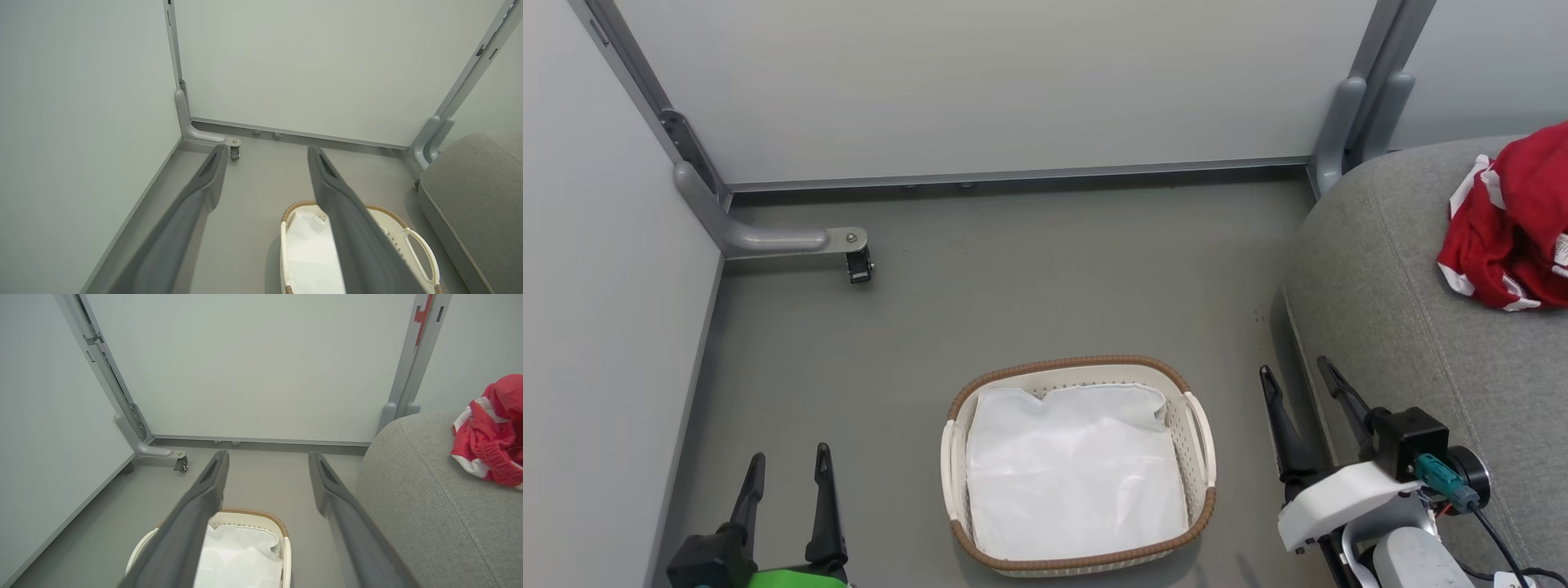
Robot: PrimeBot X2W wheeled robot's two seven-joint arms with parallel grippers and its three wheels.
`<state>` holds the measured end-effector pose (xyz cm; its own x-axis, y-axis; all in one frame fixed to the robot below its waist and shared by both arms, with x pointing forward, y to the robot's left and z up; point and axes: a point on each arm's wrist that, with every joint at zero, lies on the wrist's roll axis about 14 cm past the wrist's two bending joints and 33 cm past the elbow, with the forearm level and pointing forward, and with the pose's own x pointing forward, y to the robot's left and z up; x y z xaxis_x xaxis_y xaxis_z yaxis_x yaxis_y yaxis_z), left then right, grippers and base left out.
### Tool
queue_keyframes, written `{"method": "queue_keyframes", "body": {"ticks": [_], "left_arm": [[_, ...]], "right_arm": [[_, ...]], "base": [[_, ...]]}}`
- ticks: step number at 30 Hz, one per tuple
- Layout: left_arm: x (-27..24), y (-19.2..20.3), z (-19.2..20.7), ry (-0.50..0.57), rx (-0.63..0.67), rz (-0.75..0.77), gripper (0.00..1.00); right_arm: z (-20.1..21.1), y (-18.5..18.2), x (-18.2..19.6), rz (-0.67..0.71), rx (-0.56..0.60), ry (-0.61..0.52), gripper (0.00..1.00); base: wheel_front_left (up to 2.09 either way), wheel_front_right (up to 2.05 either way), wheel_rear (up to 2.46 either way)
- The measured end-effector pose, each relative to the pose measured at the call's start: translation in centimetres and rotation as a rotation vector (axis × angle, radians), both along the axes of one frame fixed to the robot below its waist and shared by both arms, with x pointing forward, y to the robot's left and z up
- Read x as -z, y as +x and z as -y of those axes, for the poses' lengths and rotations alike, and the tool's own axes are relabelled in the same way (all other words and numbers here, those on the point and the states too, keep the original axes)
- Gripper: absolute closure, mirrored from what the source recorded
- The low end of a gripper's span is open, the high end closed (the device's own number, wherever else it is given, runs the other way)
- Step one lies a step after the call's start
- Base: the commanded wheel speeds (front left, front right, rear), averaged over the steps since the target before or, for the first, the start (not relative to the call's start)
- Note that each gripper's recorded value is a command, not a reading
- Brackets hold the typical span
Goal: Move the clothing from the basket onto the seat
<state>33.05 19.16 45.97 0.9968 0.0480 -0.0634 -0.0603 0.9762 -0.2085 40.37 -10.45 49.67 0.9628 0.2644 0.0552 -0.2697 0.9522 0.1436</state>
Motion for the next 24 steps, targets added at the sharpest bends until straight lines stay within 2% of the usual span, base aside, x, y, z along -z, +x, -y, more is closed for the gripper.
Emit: {"method": "queue_keyframes", "body": {"ticks": [6, 7, 13, 24], "left_arm": [[0.2, 0.1, 0.0, 0.000, -0.005, -0.006, 0.00], [0.2, 0.2, 0.0, -0.001, -0.005, -0.006, 1.00], [1.9, -0.6, 0.1, -0.019, -0.008, -0.068, 1.00], [2.2, -0.3, -0.5, -0.213, -0.062, -0.086, 1.00]], "right_arm": [[0.0, 0.1, 0.1, -0.004, 0.001, 0.002, 0.00], [0.1, 0.1, 0.1, -0.004, 0.002, 0.001, 1.00], [0.2, -1.0, 2.5, -0.086, 0.009, 0.012, 1.00], [1.8, -0.8, 2.6, -0.153, 0.079, 0.201, 1.00]], "base": [[0.00, 0.00, 0.00], [0.00, 0.00, 0.00], [0.00, 0.00, 0.00], [0.00, 0.00, 0.00]]}}
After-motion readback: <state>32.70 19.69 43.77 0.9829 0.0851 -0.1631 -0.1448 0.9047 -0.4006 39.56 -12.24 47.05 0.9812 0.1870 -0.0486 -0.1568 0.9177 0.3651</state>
